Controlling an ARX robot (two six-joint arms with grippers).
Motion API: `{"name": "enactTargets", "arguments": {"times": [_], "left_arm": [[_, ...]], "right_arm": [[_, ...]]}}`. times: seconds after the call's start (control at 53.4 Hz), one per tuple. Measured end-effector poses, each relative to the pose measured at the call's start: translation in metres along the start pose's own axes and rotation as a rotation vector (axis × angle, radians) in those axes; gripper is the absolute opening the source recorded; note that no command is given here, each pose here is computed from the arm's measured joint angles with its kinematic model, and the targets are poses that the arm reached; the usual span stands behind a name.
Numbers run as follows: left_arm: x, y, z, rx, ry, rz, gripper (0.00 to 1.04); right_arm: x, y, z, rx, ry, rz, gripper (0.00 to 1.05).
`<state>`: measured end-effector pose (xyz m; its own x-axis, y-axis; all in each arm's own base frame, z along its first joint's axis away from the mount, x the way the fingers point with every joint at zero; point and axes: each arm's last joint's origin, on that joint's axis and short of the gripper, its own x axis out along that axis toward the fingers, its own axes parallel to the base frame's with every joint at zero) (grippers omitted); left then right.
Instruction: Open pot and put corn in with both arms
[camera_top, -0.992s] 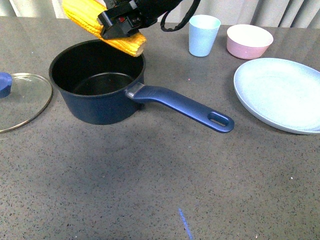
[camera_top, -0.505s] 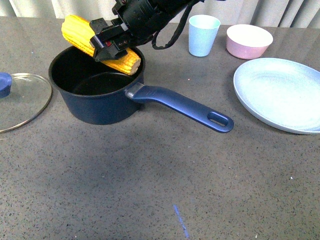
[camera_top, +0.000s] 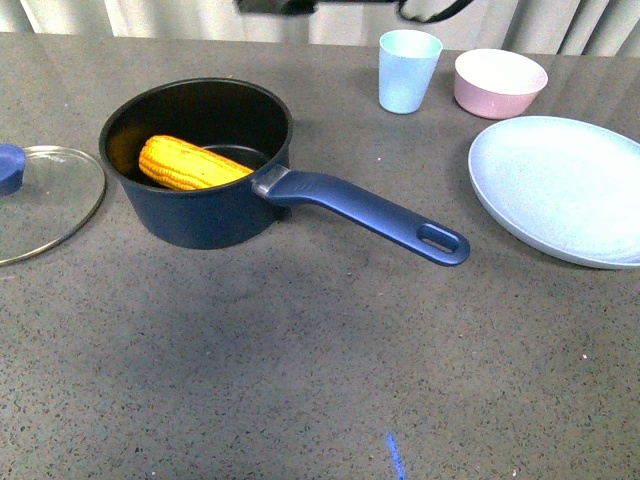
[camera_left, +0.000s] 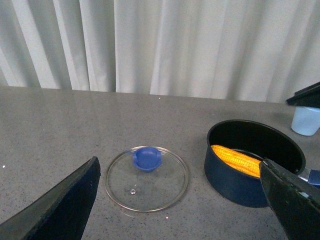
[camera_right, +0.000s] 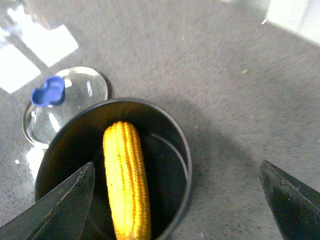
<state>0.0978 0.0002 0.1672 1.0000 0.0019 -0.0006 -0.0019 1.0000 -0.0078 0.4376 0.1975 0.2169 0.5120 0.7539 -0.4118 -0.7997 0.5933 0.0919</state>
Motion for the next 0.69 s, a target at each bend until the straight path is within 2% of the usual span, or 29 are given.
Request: {"name": "enactTargets", "arguments": {"times": [0.112, 0.131, 0.206, 0.3, 0.505, 0.618, 0.693], "left_arm": [[0.0, 0.0, 0.0, 0.0, 0.0, 0.0, 0.96], [0.0, 0.0, 0.0, 0.0, 0.0, 0.0, 0.96], [0.0, 0.0, 0.0, 0.0, 0.0, -0.002, 0.96], [0.0, 0.0, 0.0, 0.0, 0.0, 0.0, 0.96], [0.0, 0.0, 0.0, 0.0, 0.0, 0.0, 0.96], [0.0, 0.0, 0.0, 0.0, 0.0, 0.0, 0.96], [0.0, 0.0, 0.0, 0.0, 0.0, 0.0, 0.96]], "right_arm": [[-0.069, -0.011, -0.002, 0.017, -0.124, -0.14, 0.94], [-0.077, -0.011, -0.004, 0.013, -0.183, -0.324, 0.89], [-0.101, -0.004, -0.023, 0.044, -0.365, -0.73, 0.74], [-0.123, 0.004, -0.05, 0.084, -0.425, -0.906, 0.6], [-0.167, 0.025, -0.09, 0.097, -0.441, -0.931, 0.28], [-0.195, 0.039, -0.118, 0.105, -0.427, -0.941, 0.02], [-0.207, 0.049, -0.131, 0.107, -0.423, -0.929, 0.02]]}}
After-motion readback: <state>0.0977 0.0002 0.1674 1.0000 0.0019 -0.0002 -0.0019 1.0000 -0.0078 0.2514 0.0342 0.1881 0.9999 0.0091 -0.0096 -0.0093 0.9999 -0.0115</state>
